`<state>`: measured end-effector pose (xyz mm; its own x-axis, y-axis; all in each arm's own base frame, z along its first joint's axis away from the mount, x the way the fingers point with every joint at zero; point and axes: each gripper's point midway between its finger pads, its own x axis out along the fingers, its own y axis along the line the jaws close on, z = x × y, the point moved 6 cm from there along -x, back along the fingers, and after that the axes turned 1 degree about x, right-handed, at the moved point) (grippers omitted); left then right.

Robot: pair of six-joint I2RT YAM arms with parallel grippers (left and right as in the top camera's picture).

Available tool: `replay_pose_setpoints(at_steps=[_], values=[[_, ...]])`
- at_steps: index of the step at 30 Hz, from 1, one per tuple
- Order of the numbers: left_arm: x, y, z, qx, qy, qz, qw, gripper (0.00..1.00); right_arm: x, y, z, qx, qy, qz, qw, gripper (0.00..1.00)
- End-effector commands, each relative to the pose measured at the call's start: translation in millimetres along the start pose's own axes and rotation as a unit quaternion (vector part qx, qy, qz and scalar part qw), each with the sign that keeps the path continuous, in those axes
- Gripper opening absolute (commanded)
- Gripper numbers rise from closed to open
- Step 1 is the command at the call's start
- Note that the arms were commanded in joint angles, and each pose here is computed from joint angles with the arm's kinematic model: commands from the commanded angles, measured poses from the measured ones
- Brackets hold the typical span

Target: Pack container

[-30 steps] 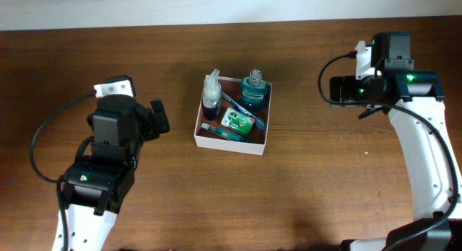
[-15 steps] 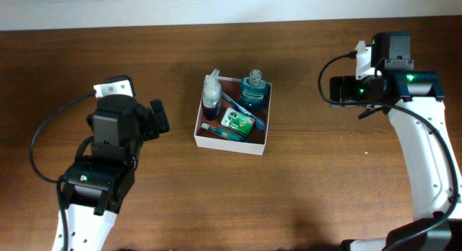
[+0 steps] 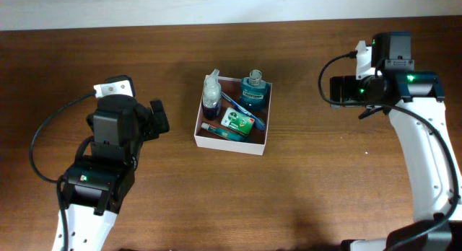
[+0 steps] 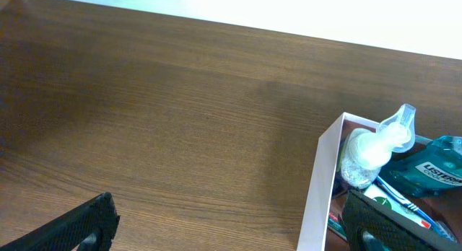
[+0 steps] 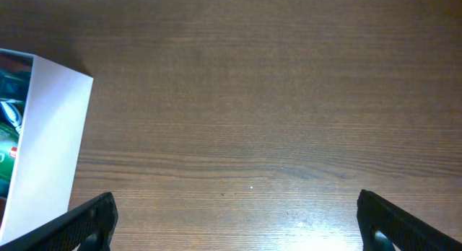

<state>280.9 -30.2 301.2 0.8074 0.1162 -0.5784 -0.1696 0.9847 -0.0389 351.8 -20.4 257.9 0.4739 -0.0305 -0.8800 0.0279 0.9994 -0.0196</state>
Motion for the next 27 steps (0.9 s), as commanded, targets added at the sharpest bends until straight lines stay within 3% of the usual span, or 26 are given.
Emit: replay_pose_setpoints(at_steps=[1,10,15,21,27], values=[[-2.4,2.5,3.9,0.004,-0.007,0.007,1.000,0.99,-40.1,-1.4,1.5,0.005,-0.056,-0.005,0.998,0.99],[-2.4,2.5,3.9,0.004,-0.007,0.007,1.000,0.99,-151.9,15.4,-23.0,-0.018,-0.211,0.010,0.977,0.98],[-2.4,2.5,3.9,0.004,-0.007,0.007,1.000,1.00,-197.9,31.6,-57.1,-0.047,-0.281,0.041,0.958,0.98],[-2.4,2.5,3.9,0.004,-0.007,0.007,1.000,0.99,-199.4,37.1,-110.6,-0.066,-0.310,0.068,0.946,0.99],[-2.4,2.5,3.9,0.004,-0.007,0.007,1.000,0.99,-165.9,46.5,-124.5,-0.074,-0.390,0.102,0.912,0.98]])
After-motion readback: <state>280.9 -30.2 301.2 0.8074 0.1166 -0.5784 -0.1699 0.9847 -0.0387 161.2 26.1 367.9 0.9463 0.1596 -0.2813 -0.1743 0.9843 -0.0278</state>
